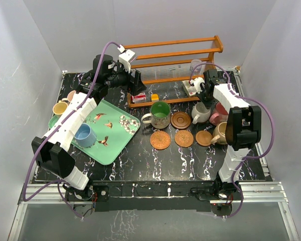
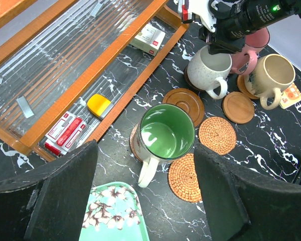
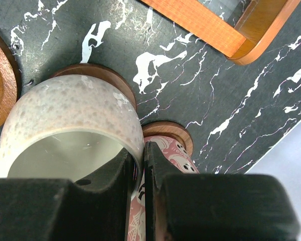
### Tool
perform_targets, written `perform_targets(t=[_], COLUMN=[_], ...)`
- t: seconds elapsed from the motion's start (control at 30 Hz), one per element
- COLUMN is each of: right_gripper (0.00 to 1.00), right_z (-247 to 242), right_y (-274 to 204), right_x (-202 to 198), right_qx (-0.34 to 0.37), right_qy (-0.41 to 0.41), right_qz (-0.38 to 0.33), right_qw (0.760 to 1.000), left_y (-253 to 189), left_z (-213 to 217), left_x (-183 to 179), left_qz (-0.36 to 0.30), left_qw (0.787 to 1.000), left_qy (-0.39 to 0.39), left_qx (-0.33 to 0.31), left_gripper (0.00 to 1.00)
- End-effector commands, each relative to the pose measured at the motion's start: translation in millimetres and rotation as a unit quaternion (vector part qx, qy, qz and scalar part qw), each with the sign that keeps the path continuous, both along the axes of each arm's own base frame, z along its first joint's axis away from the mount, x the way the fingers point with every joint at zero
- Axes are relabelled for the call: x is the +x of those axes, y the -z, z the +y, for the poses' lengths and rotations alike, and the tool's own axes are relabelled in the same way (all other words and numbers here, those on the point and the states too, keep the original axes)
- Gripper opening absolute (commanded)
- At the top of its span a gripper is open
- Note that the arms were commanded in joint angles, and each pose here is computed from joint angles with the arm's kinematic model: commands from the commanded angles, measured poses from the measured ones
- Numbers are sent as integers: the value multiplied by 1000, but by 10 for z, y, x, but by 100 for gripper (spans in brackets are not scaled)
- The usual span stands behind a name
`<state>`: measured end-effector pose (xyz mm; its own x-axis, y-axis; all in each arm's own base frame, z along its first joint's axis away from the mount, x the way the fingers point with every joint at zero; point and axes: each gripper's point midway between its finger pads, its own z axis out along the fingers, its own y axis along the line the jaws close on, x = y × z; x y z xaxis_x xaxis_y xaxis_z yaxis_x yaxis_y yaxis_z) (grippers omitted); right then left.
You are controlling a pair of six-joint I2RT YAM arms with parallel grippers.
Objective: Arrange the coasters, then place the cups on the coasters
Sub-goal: Place the cup on the coaster.
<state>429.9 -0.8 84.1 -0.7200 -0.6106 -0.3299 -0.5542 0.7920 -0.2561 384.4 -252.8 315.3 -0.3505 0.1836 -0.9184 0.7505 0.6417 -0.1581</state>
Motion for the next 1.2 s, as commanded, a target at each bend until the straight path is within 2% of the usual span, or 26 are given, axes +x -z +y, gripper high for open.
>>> perform_targets(t=[0.0,0.33,0.7,1.17], right_gripper=[0,0,0,0], right_z=[22,76,-39,-7], right_y=[-144,-76,-243,-309], right_x=[31,-103,144,148], right_qx=[6,17,-5,6], right_qy=[-14,-26,18,22], right_qz=[-7,17,-34,-42], right_qw=[1000,999,999,999], left_y=[-253,-263,-271,-276], left_z=[37,47,64,71], left_x=[-91,-96,-97,-96], left_qz=[-29,-29,-31,-31], left_qw=[999,999,999,999], left_qy=[5,4,3,3], left_qx=[-18,-19,-19,-20], left_gripper=[76,76,76,76])
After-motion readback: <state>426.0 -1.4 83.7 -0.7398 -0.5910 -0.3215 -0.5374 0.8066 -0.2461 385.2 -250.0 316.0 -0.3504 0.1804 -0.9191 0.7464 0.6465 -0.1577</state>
